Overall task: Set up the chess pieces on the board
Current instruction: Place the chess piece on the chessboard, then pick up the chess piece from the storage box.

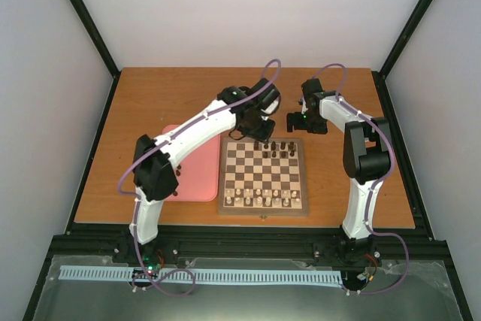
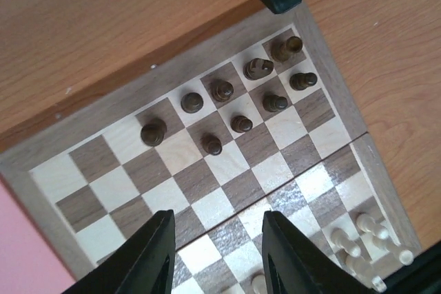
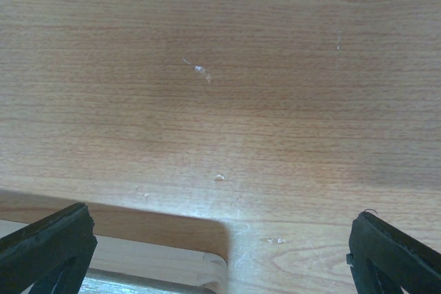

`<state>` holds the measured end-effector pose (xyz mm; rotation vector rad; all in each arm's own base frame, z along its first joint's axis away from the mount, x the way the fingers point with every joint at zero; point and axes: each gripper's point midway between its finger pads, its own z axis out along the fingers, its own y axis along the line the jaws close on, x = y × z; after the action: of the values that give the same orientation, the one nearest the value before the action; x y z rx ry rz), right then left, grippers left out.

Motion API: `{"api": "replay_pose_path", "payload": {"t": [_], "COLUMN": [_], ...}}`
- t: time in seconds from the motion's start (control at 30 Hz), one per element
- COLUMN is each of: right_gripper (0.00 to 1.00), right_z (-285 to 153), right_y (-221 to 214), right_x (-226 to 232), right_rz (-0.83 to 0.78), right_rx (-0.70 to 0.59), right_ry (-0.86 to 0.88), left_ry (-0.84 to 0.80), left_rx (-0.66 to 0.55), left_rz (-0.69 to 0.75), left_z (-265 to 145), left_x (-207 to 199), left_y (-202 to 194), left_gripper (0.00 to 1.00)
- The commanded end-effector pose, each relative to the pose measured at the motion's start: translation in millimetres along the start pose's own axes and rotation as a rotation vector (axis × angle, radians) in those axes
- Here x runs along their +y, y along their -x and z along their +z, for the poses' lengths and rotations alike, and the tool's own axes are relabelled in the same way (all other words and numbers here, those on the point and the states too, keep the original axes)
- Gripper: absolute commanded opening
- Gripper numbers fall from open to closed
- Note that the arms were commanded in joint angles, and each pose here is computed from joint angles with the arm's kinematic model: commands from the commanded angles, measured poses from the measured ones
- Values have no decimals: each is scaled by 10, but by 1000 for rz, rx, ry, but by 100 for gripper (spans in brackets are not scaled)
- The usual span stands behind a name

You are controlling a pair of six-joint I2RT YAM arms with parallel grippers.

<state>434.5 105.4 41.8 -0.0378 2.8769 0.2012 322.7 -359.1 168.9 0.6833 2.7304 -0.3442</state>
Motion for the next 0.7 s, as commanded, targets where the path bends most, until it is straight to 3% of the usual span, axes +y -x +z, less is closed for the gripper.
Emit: {"api": "replay_pose_path", "payload": {"t": [0.0, 0.3, 0.67], "right_gripper": [100, 100, 100], "right_z": [-67, -252, -625], "right_y": [68, 176, 261], "right_x": [-15, -7, 153], "right_rz": [-1, 5, -35], "right_rx": [-27, -73, -144], "right_ry": [-6, -15, -8], "left_ry": [42, 119, 120], "left_rx": [-56, -97, -30], "left_rz": [-86, -520, -778], "left_z": [-436, -793, -581], "left_x": [307, 1429, 1885], "left_y": [-3, -608, -1279], "left_gripper": [37, 48, 49]}}
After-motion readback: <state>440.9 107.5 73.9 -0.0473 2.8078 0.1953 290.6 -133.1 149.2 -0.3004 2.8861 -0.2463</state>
